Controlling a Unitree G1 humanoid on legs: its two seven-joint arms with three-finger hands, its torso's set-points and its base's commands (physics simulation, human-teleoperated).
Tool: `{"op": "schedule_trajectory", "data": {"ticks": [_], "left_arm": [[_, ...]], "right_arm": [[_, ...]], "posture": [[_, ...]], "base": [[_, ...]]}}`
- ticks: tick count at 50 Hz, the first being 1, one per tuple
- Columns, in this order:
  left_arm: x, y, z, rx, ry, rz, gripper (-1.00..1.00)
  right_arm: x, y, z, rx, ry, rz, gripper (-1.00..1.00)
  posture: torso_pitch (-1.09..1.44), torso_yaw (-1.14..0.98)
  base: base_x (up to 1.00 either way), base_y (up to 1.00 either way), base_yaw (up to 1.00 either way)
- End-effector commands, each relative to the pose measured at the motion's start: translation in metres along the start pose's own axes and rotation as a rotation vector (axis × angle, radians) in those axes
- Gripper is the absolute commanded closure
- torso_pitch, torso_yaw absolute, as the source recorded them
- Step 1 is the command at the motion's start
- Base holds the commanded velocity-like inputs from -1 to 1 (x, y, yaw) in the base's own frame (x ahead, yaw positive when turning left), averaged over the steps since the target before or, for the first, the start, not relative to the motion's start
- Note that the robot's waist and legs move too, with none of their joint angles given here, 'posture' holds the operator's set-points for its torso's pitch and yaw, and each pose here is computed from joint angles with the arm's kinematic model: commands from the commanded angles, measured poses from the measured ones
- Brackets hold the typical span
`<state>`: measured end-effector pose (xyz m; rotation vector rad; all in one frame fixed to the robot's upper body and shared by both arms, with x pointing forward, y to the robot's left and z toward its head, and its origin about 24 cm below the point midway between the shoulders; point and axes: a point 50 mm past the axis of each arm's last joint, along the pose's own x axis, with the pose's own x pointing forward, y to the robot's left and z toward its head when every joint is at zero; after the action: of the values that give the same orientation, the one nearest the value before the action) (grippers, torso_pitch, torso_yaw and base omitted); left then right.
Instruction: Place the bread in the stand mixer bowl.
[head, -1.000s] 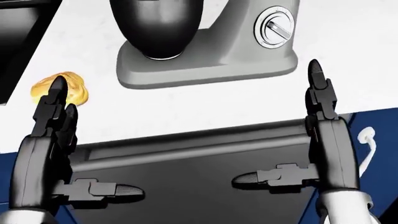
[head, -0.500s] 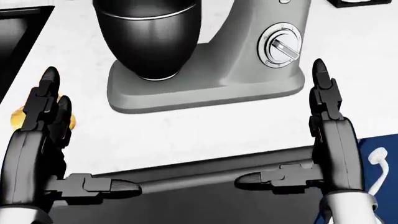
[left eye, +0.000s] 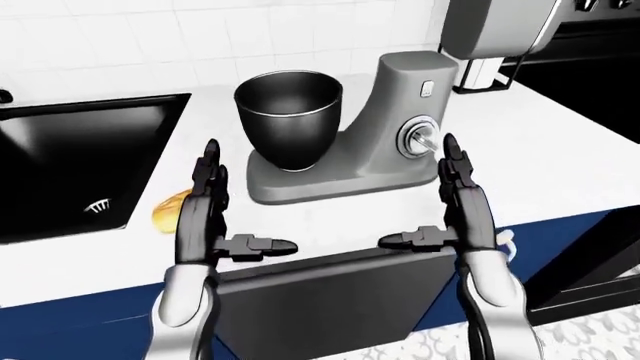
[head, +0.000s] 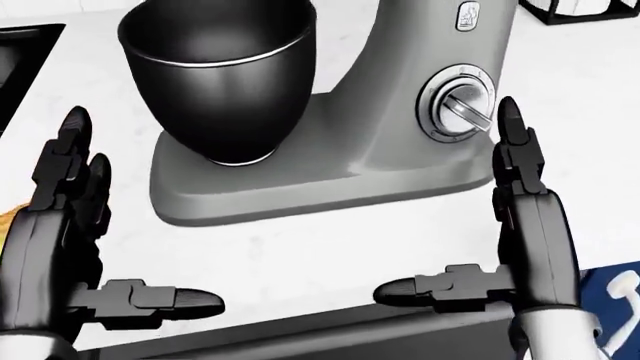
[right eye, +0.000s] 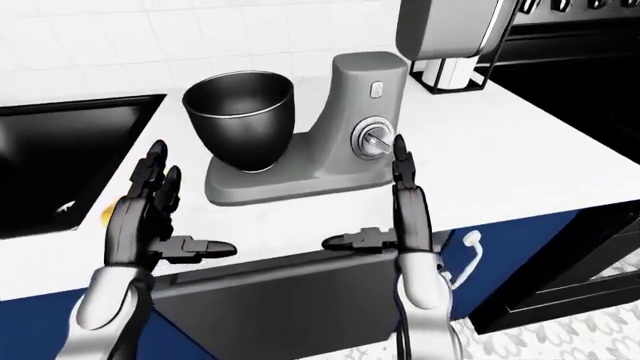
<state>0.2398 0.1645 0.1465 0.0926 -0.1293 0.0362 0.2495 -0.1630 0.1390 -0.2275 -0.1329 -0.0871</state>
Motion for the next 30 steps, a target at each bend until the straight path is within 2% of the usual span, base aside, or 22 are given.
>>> {"op": "schedule_trajectory", "data": {"ticks": [1,6,10,11,19,24,30], "left_arm": [[-0.001,-0.003,0.020,-0.004,-0.112,-0.018,-1.00],[-0.001,0.001,0.028,0.007,-0.139,0.002,-1.00],[-0.002,0.014,0.042,0.026,-0.179,0.044,-1.00],[-0.003,0.017,0.039,0.034,-0.189,0.056,-1.00],[-0.009,0.045,0.060,0.072,-0.237,0.149,-1.00],[-0.015,0.054,0.071,0.090,-0.262,0.185,-1.00],[-0.013,0.067,0.076,0.117,-0.269,0.222,-1.00]], "right_arm": [[0.000,-0.008,0.019,-0.004,-0.110,-0.043,-1.00],[0.001,-0.007,0.018,-0.006,-0.108,-0.037,-1.00],[0.001,-0.007,0.018,-0.006,-0.110,-0.036,-1.00],[0.001,-0.007,0.018,-0.007,-0.111,-0.036,-1.00],[0.000,-0.007,0.017,-0.009,-0.111,-0.035,-1.00],[0.000,-0.006,0.018,-0.010,-0.112,-0.037,-1.00],[0.001,-0.006,0.017,-0.010,-0.115,-0.036,-1.00]], "posture": [[0.00,0.00],[0.00,0.00],[0.00,0.00],[0.00,0.00],[0.00,0.00],[0.00,0.00],[0.00,0.00]], "base": [[0.00,0.00,0.00],[0.00,0.00,0.00],[0.00,0.00,0.00],[0.00,0.00,0.00],[0.00,0.00,0.00],[0.00,0.00,0.00],[0.00,0.00,0.00]]}}
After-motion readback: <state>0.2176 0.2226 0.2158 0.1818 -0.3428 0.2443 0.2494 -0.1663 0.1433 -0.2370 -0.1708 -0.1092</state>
